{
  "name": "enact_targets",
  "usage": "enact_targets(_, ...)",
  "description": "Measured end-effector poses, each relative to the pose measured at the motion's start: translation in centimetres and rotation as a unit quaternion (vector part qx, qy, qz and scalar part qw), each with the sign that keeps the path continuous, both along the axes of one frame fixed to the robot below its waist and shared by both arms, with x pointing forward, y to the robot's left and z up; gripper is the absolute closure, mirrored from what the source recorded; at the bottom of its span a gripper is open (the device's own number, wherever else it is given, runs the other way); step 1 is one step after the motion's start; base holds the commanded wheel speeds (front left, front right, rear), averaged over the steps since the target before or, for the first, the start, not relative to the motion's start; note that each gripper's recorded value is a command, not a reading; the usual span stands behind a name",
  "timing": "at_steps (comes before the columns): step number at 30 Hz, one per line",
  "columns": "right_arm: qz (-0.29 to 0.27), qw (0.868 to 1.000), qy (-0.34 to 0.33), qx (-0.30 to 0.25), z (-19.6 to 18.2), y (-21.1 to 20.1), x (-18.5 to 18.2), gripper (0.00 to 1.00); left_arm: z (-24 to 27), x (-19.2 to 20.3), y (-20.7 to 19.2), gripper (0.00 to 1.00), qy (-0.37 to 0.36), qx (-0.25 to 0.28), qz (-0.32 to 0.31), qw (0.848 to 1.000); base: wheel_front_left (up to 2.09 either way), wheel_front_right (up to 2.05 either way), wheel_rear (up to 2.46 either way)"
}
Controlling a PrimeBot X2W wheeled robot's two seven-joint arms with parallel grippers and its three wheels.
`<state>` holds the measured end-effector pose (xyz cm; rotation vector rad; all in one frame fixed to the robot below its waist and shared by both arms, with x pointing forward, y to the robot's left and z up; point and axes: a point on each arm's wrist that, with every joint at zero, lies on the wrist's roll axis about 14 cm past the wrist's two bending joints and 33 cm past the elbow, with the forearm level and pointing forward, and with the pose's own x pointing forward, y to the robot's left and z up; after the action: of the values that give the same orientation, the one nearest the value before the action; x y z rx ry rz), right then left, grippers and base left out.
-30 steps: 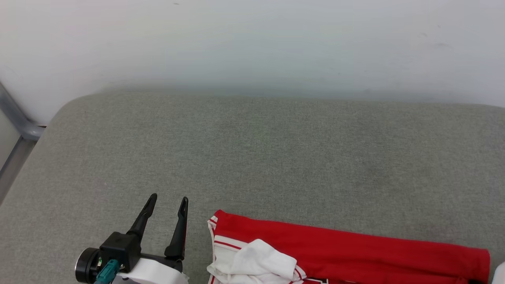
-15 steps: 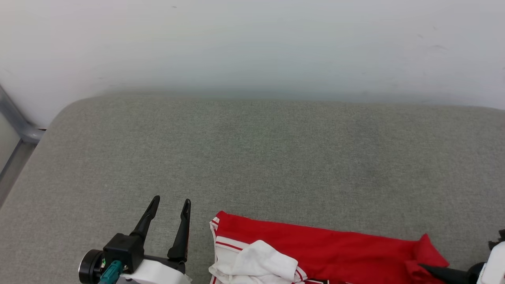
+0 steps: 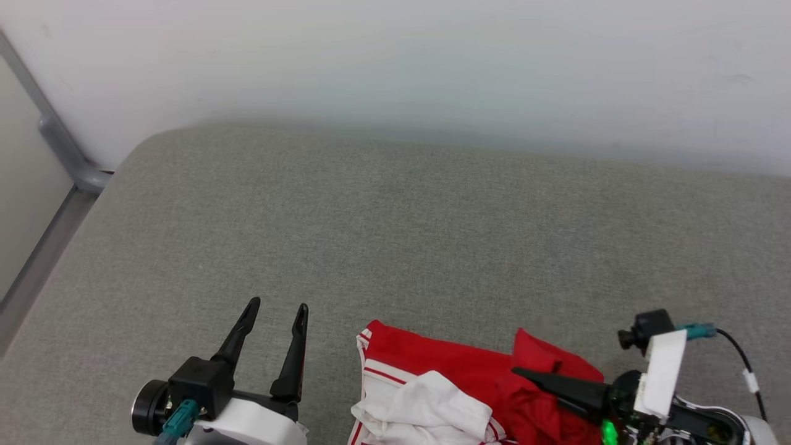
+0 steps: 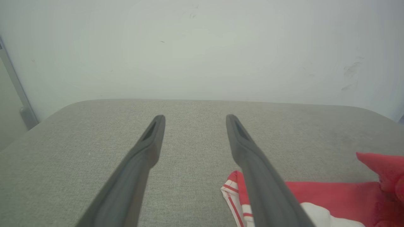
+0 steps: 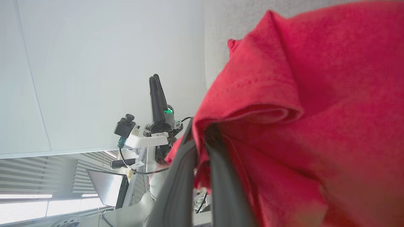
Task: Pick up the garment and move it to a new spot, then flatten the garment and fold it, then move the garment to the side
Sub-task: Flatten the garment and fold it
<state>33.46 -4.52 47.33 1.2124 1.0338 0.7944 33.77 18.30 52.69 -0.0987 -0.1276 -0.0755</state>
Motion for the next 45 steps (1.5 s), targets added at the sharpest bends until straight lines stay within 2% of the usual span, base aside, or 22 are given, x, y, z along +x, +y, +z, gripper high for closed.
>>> enact_targets(6, 0.049, 0.998, -0.019, 0.037, 1.4, 6.0, 0.0, 1.0, -0.3, 0.2, 0.7, 0.0, 0.007, -0.004, 0.014, 1.0, 0.0, 0.0, 0.0)
enact_targets(11, 0.071, 0.997, -0.02, 0.005, -0.4, 9.1, -0.1, 1.0, -0.8, 0.8, 1.1, 0.0, 0.014, -0.009, 0.021, 1.0, 0.0, 0.0, 0.0)
enact_targets(17, 0.077, 0.996, -0.009, -0.045, -3.7, 10.8, -0.1, 1.0, -1.5, 1.6, 1.4, 0.0, 0.025, -0.012, 0.03, 0.999, 0.0, 0.0, 0.0)
enact_targets(18, 0.078, 0.996, -0.009, -0.053, -4.1, 11.0, -0.1, 0.68, -1.7, 1.6, 1.4, 0.0, 0.028, -0.013, 0.029, 0.999, 0.0, 0.0, 0.0)
enact_targets(19, 0.076, 0.995, -0.009, -0.057, -4.4, 11.0, -0.1, 0.0, -1.9, 1.7, 1.4, 0.0, 0.031, -0.013, 0.029, 0.999, 0.0, 0.0, 0.0)
enact_targets(24, 0.063, 0.996, -0.037, -0.06, -3.4, 11.3, 0.5, 0.0, -1.9, 1.8, 1.2, 0.0, 0.03, -0.012, 0.025, 0.999, 0.0, 0.0, 0.0)
enact_targets(28, 0.045, 0.989, -0.11, -0.083, -1.4, 11.0, 1.4, 0.0, -1.4, 1.9, 0.8, 0.0, 0.022, -0.008, 0.018, 1.0, 0.0, 0.0, 0.0)
enact_targets(31, 0.011, 0.971, -0.19, -0.146, -0.8, 8.8, 3.1, 0.0, -1.1, 2.1, 0.5, 0.0, 0.016, -0.004, 0.01, 1.0, 0.0, 0.0, 0.0)
enact_targets(35, -0.048, 0.954, -0.236, -0.179, -0.1, 6.1, 4.3, 0.0, -0.7, 2.1, 0.0, 0.0, 0.009, 0.002, 0.0, 1.0, 0.0, 0.0, 0.0)
enact_targets(39, -0.12, 0.928, -0.27, -0.229, 0.0, 1.7, 5.6, 0.0, -0.6, 2.0, -0.4, 0.0, 0.007, 0.008, -0.007, 1.0, 0.0, 0.0, 0.0)
enact_targets(41, -0.161, 0.905, -0.293, -0.261, 0.2, -1.1, 6.3, 0.0, -0.6, 1.9, -0.6, 0.0, 0.006, 0.009, -0.01, 1.0, 0.0, 0.0, 0.0)
enact_targets(42, -0.213, 0.858, -0.334, -0.327, 0.5, -5.7, 7.0, 0.0, -0.6, 1.8, -0.7, 0.0, 0.006, 0.014, -0.01, 1.0, 0.0, 0.0, 0.0)
enact_targets(45, -0.253, 0.816, -0.357, -0.378, 0.8, -9.3, 6.7, 0.0, -0.7, 1.7, -0.8, 0.0, 0.007, 0.015, -0.011, 1.0, 0.0, 0.0, 0.0)
